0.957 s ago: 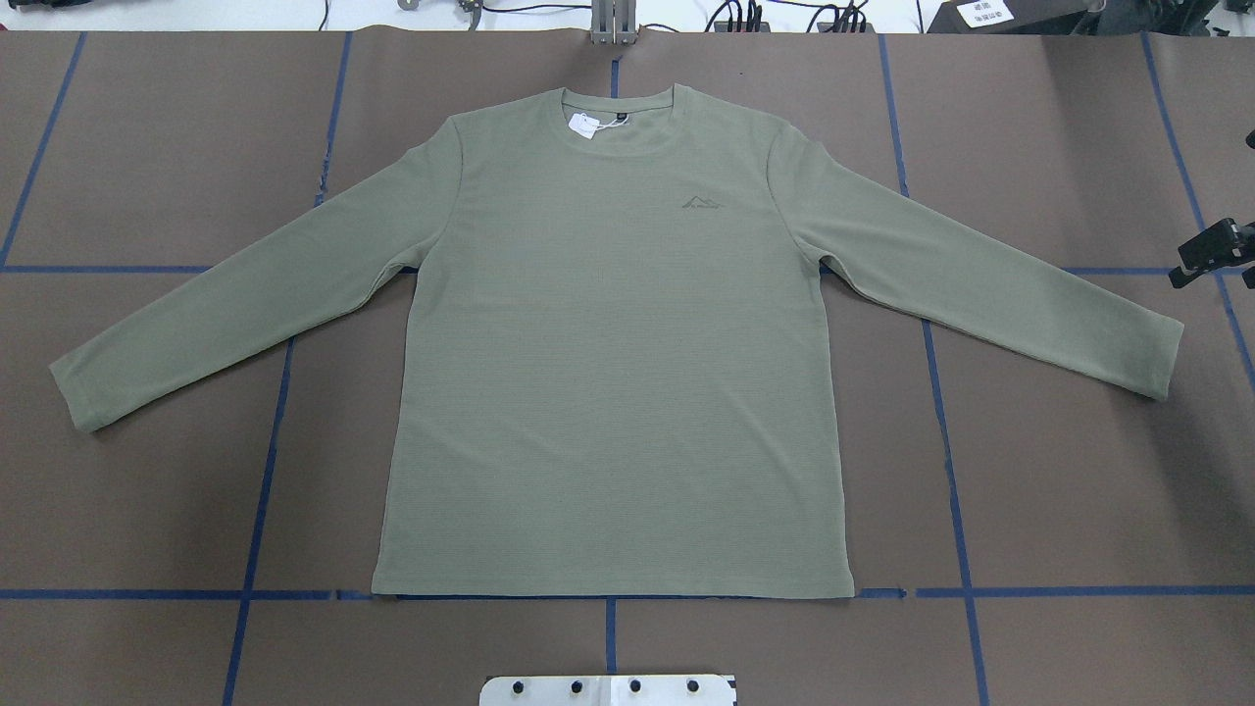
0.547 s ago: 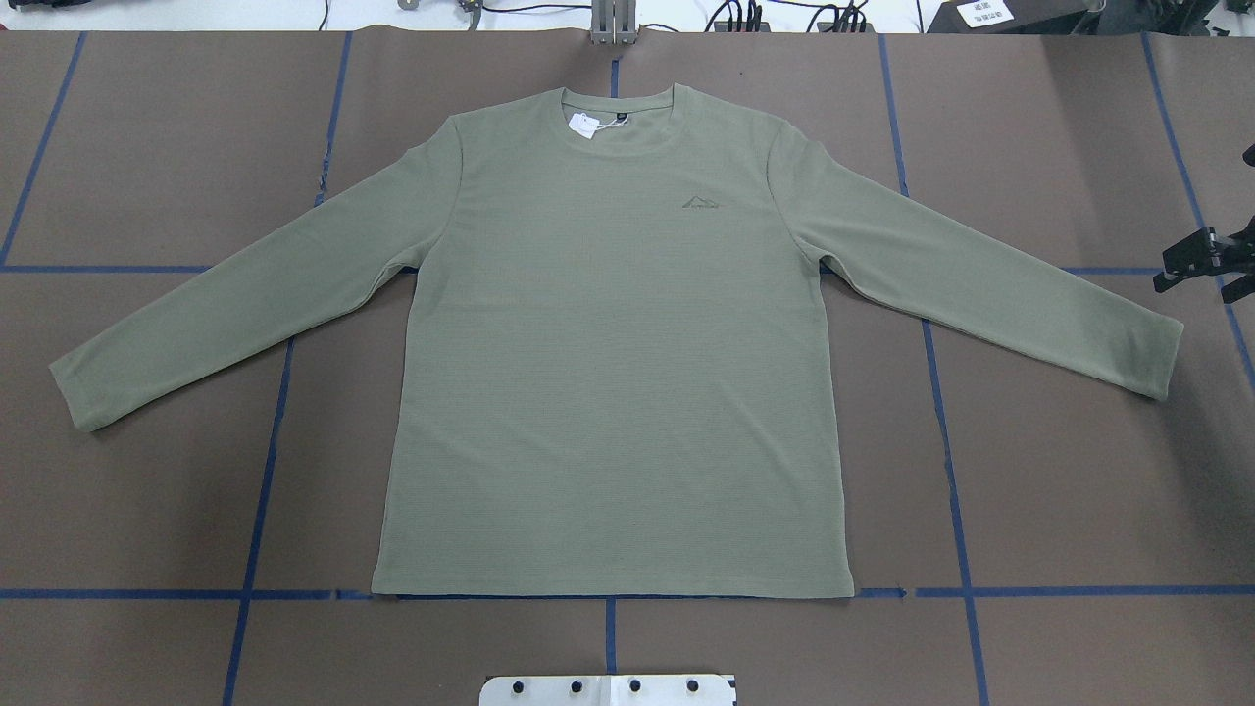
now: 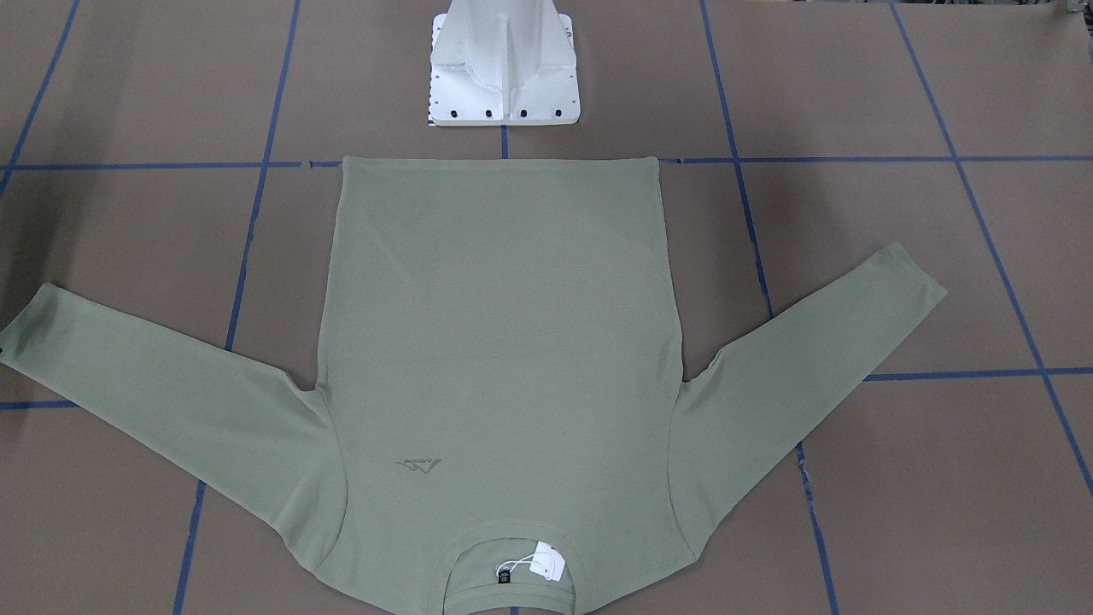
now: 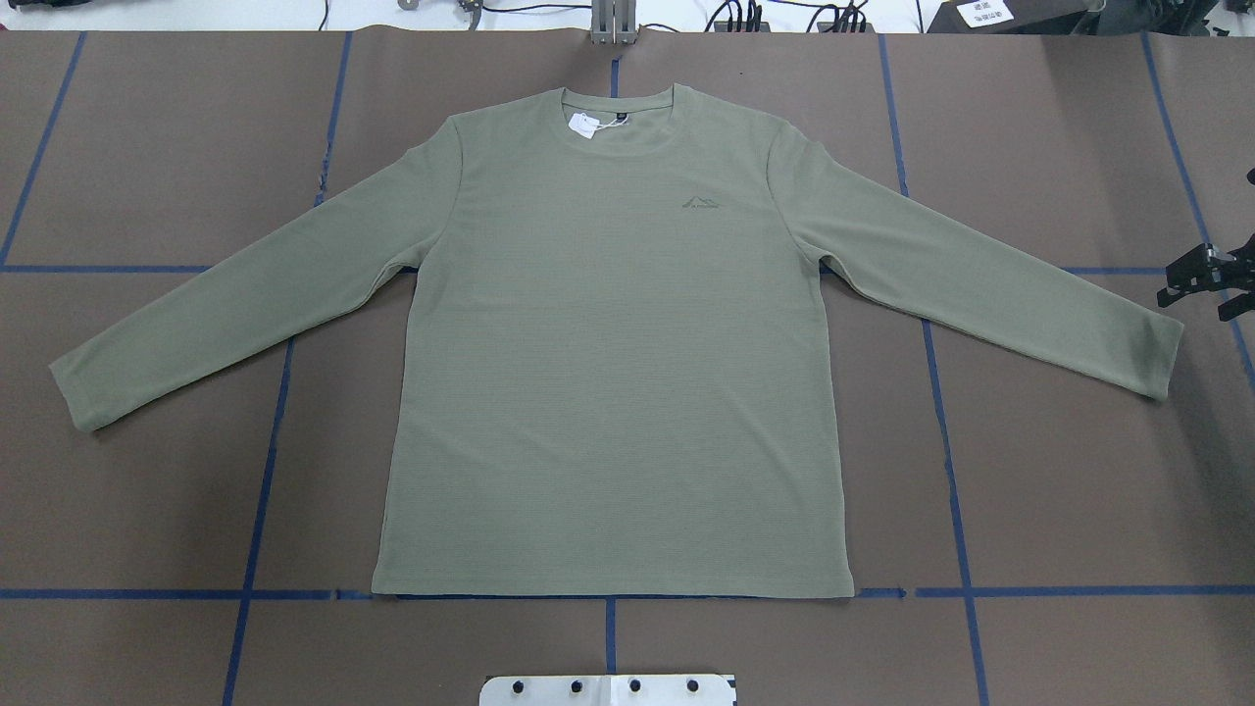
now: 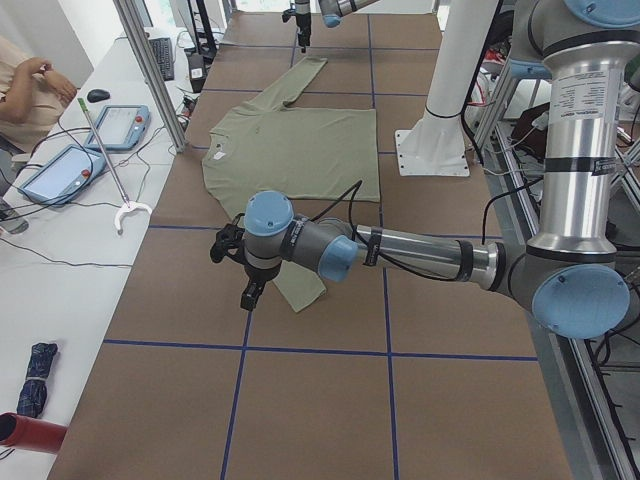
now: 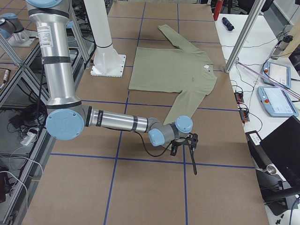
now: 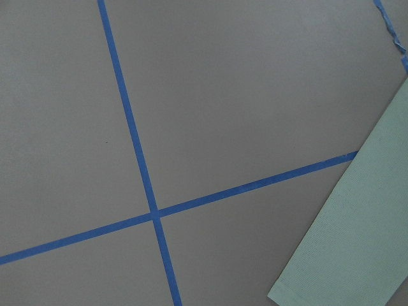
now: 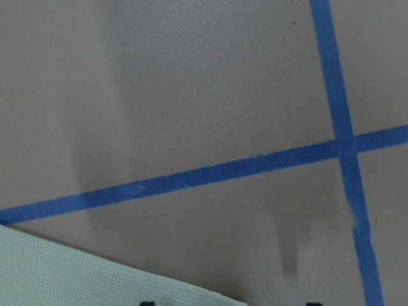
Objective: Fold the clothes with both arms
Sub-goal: 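Move the right gripper toward the shirt sleeve nearest it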
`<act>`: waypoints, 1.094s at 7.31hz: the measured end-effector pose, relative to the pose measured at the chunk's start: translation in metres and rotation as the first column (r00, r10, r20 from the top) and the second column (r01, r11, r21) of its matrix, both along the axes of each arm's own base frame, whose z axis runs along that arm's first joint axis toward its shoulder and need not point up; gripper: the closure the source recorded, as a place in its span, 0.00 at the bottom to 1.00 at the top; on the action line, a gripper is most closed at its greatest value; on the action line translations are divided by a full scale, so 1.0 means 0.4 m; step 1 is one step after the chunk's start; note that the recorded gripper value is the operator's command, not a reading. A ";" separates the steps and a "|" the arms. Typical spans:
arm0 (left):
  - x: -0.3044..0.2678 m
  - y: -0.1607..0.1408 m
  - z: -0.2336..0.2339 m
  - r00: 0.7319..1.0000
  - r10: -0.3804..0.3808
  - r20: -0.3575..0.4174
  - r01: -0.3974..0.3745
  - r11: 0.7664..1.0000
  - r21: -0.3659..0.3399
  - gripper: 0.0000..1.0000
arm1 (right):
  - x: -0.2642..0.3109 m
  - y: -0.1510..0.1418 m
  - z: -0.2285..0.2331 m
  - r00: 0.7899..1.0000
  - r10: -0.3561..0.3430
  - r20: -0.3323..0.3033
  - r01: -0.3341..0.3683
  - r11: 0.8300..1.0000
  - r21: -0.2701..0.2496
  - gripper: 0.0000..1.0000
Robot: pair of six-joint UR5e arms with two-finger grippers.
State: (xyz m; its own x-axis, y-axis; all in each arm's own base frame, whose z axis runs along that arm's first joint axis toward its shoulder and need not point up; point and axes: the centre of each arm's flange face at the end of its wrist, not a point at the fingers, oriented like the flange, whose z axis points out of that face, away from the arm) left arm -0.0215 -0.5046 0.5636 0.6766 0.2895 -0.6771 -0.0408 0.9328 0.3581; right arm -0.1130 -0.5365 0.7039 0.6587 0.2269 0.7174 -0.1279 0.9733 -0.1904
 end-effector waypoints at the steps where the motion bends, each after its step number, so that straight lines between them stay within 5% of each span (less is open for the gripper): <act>1: 0.000 0.000 0.000 1.000 0.001 0.000 -0.001 1.000 0.001 0.00 | -0.007 0.002 0.004 1.000 -0.003 0.000 0.003 1.000 -0.006 0.17; 4: 0.000 0.000 0.001 1.000 0.003 0.001 -0.003 1.000 0.003 0.00 | -0.047 0.006 0.001 1.000 -0.029 0.003 0.029 1.000 -0.009 0.21; 7: 0.000 0.000 0.001 1.000 0.004 0.002 -0.004 1.000 0.004 0.00 | -0.059 0.011 0.018 0.999 -0.038 -0.003 0.038 0.999 -0.022 0.70; 8: 0.000 0.000 0.000 1.000 0.004 0.002 -0.004 1.000 0.005 0.00 | -0.058 0.012 0.024 0.999 -0.037 -0.005 0.037 0.999 -0.026 0.96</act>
